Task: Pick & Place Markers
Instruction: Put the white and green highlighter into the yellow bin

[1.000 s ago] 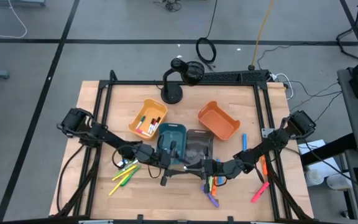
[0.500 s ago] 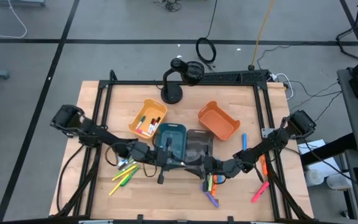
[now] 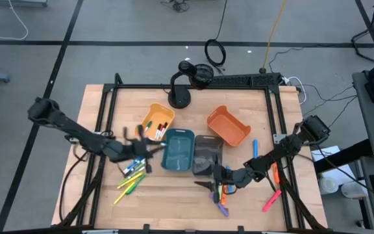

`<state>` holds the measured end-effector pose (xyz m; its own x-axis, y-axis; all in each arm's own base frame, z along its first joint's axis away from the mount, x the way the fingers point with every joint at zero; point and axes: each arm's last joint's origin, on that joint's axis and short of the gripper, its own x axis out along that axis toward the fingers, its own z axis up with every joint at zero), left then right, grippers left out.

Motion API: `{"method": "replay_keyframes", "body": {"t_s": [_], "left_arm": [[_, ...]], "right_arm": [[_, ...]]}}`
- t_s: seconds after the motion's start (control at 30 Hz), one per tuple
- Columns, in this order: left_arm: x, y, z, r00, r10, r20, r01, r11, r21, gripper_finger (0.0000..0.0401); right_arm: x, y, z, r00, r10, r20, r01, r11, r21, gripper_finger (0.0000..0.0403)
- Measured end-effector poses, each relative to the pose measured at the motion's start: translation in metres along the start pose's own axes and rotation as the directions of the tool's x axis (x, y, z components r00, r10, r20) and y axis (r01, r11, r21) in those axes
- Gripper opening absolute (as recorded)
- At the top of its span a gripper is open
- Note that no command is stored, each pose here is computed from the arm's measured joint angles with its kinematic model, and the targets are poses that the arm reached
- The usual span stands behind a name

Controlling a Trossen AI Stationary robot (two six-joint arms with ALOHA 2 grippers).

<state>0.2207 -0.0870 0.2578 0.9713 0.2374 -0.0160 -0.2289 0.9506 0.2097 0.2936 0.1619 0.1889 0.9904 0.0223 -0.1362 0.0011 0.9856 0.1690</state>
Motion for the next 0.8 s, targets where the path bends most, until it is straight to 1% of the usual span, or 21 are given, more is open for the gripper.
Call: {"method": "replay_keyframes", "body": {"t_s": [0.07, 0.17, 0.23, 0.3, 0.37, 0.43, 0.5, 0.6, 0.8], "left_arm": [[-0.015, 0.015, -0.015, 0.998, 0.069, 0.005, -0.069, 0.997, -0.019, 0.0035], [-0.031, 0.038, -0.043, 0.988, 0.156, 0.015, -0.153, 0.981, -0.12, 0.0035], [-0.037, 0.051, -0.063, 0.974, 0.226, 0.006, -0.221, 0.958, -0.182, 0.0035], [-0.041, 0.064, -0.08, 0.948, 0.318, -0.028, -0.316, 0.923, -0.219, 0.0035], [-0.042, 0.072, -0.094, 0.932, 0.357, -0.061, -0.36, 0.896, -0.262, 0.0035], [-0.041, 0.077, -0.101, 0.935, 0.345, -0.084, -0.353, 0.885, -0.304, 0.0035], [-0.038, 0.08, -0.104, 0.946, 0.312, -0.093, -0.325, 0.886, -0.331, 0.0035], [-0.035, 0.083, -0.108, 0.956, 0.272, -0.11, -0.293, 0.889, -0.353, 0.0035], [-0.03, 0.084, -0.115, 0.955, 0.256, -0.149, -0.294, 0.878, -0.378, 0.0035]], "right_arm": [[0.0, -0.001, 0.0, 1.0, -0.003, 0.0, 0.003, 1.0, 0.0, 0.0132], [0.0, -0.001, 0.0, 1.0, -0.005, 0.001, 0.005, 1.0, 0.0, 0.0132], [0.0, -0.001, 0.0, 1.0, -0.004, 0.002, 0.004, 1.0, -0.001, 0.0132], [0.001, -0.002, 0.001, 1.0, -0.011, 0.004, 0.011, 1.0, 0.001, 0.0131], [0.002, -0.004, 0.001, 1.0, -0.019, 0.005, 0.019, 1.0, 0.002, 0.013], [0.003, -0.005, 0.001, 1.0, -0.021, 0.006, 0.021, 1.0, 0.003, 0.013], [0.003, -0.005, 0.001, 1.0, -0.02, 0.006, 0.02, 1.0, 0.003, 0.013], [0.003, -0.005, 0.001, 1.0, -0.02, 0.005, 0.02, 1.0, 0.003, 0.013], [0.003, -0.005, 0.001, 1.0, -0.02, 0.005, 0.02, 1.0, 0.003, 0.013]]}}
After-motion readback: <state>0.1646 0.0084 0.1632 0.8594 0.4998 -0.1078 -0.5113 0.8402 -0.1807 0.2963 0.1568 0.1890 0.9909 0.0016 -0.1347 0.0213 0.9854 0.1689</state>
